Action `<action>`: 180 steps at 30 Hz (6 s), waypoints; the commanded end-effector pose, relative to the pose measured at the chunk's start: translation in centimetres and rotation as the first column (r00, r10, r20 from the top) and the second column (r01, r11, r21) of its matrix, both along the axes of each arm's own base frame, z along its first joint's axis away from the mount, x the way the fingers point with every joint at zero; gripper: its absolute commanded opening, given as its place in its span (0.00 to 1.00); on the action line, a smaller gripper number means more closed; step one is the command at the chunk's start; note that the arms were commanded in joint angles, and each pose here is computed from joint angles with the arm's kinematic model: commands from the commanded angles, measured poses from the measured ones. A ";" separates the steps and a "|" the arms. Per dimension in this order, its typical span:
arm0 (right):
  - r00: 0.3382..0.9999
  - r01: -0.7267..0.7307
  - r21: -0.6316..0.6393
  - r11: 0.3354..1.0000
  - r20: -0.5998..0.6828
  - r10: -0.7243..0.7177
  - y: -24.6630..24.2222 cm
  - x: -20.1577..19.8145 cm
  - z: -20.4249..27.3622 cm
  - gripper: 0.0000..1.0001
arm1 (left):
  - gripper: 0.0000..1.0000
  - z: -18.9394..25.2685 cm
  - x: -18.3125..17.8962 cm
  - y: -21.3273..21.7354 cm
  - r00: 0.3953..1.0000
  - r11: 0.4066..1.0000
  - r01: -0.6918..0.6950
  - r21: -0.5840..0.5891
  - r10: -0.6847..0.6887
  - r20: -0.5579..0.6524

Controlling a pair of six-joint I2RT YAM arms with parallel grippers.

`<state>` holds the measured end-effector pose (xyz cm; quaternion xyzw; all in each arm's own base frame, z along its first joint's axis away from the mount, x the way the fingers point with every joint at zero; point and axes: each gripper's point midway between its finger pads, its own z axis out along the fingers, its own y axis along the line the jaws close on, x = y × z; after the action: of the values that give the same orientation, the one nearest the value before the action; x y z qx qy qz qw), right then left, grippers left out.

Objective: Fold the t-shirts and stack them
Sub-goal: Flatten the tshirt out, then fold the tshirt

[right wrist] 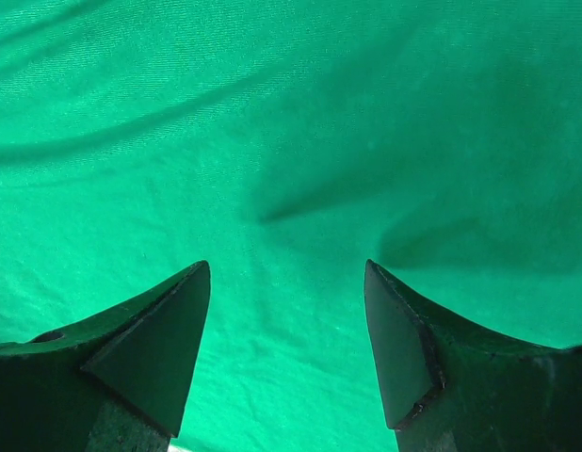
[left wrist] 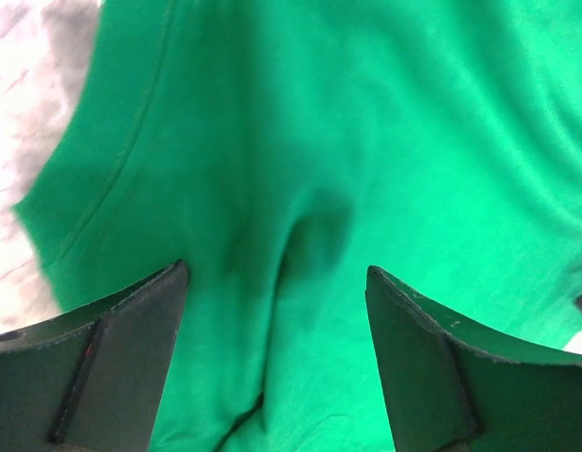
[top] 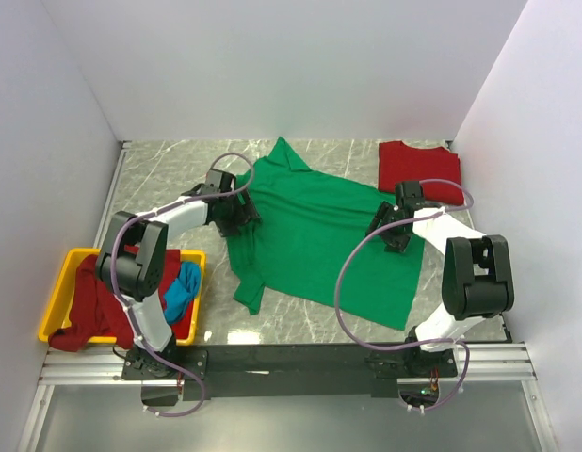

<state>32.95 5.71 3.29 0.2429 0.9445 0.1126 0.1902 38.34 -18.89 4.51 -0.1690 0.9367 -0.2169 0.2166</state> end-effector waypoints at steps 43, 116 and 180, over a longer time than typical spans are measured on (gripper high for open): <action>0.984 0.088 -0.041 0.995 0.162 -0.080 -4.2 9.1 7.9 0.73 | 0.83 8.9 10.0 0.0 0.983 1.000 -0.019 0.002 0.019 0.183; 0.980 0.156 -0.028 0.987 -0.119 -0.158 -5.4 -1.9 -2.2 0.73 | 0.64 6.8 -3.7 6.4 0.997 0.967 -0.066 0.247 0.073 -0.016; 0.980 0.199 -0.014 0.980 0.026 -0.199 -7.3 7.7 3.7 0.73 | 0.62 4.7 4.0 4.3 0.988 0.977 -0.129 0.168 0.113 0.102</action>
<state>40.03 -1.10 4.14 0.3443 0.9206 0.0786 0.1665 43.23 -16.58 9.33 -0.1695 0.9340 -0.1582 0.2719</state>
